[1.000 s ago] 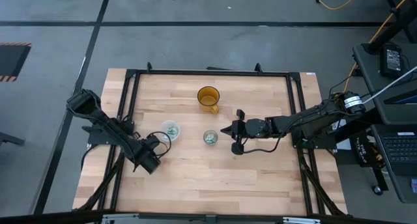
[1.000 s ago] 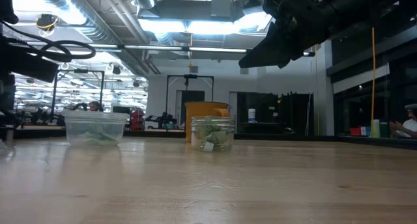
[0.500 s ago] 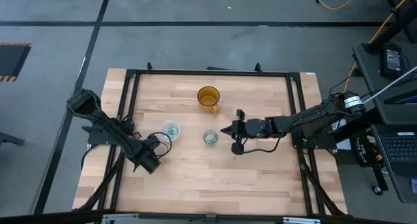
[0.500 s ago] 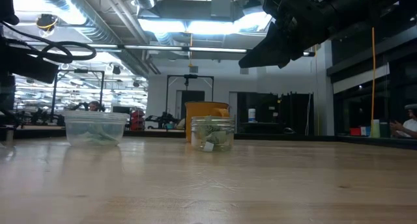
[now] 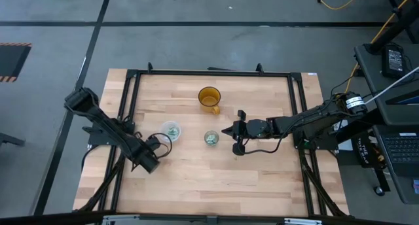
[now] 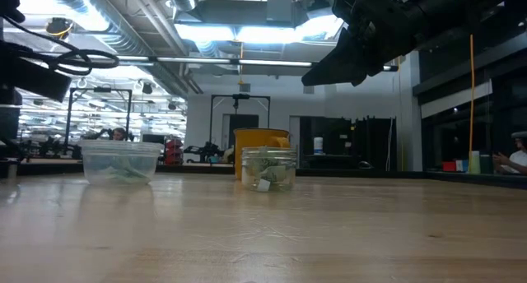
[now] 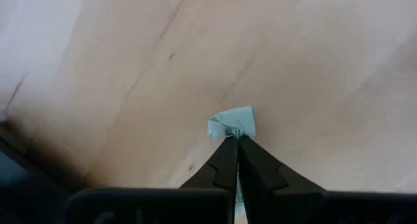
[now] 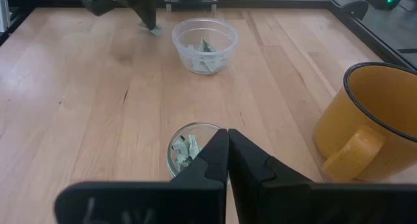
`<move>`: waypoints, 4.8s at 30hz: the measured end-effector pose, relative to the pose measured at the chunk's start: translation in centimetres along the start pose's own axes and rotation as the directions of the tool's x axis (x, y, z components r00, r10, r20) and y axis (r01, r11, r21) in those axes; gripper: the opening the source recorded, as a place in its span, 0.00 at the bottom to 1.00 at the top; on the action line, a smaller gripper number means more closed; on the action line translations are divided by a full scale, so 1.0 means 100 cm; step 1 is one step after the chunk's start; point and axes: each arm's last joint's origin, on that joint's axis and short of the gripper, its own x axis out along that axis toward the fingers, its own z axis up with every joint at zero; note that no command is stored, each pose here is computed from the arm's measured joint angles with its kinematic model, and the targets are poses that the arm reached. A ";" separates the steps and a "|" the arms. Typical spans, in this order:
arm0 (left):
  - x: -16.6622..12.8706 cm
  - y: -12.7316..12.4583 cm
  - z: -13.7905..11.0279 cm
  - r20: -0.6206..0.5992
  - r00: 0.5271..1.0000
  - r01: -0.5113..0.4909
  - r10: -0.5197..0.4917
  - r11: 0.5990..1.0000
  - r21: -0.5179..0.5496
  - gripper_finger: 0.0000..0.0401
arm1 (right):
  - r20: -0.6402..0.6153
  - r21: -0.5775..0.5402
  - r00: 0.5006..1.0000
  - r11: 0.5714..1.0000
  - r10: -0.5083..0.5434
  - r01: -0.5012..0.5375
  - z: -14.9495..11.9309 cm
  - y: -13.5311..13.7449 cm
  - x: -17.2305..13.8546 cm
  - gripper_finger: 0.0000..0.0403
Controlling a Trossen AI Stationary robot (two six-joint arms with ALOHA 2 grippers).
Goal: Pick and place Stevia / Truvia into bins
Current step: Put the stevia packet into the plastic tupperware, then return to Home Position
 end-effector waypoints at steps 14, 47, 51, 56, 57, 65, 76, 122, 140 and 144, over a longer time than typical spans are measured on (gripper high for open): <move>-0.037 0.020 0.006 0.225 0.961 0.117 -0.162 0.972 0.202 0.01 | 0.000 0.000 1.000 1.000 0.000 0.000 0.000 0.000 0.000 0.03; -0.073 0.031 0.039 0.725 0.668 -0.094 -0.165 0.948 0.303 0.01 | 0.022 0.006 1.000 1.000 0.002 -0.002 0.002 0.000 0.000 0.03; -0.063 0.028 0.047 0.690 0.712 -0.113 -0.132 0.948 0.298 0.01 | 0.022 0.006 1.000 1.000 0.002 -0.002 0.002 0.000 0.000 0.03; -0.048 0.020 0.054 0.651 0.755 -0.166 -0.077 0.938 0.304 0.01 | 0.021 0.006 1.000 1.000 0.002 -0.002 0.002 0.000 0.000 0.03; -0.044 0.018 0.056 0.646 0.760 -0.178 -0.067 0.935 0.306 0.01 | 0.021 0.006 1.000 1.000 0.002 -0.002 0.002 0.000 0.000 0.03; -0.019 0.006 0.070 0.570 0.821 -0.220 -0.035 0.902 0.372 0.01 | 0.021 0.006 1.000 1.000 0.002 -0.002 0.002 0.000 0.000 0.03; -0.005 0.008 0.082 0.489 0.872 -0.206 -0.013 0.897 0.392 0.01 | 0.021 0.006 1.000 1.000 0.002 -0.002 0.002 0.000 0.000 0.03; -0.013 0.009 0.080 0.409 0.900 -0.053 -0.149 0.896 0.442 0.01 | 0.020 0.010 1.000 1.000 0.002 -0.002 0.002 0.000 0.000 0.03; -0.013 0.010 0.081 0.412 0.900 -0.058 -0.144 0.896 0.440 0.34 | 0.020 0.009 1.000 1.000 0.002 -0.002 0.002 0.000 0.000 0.03; -0.014 0.010 0.079 0.378 0.909 -0.025 -0.177 0.881 0.472 0.34 | 0.020 0.009 1.000 1.000 0.002 -0.002 0.002 0.000 0.000 0.03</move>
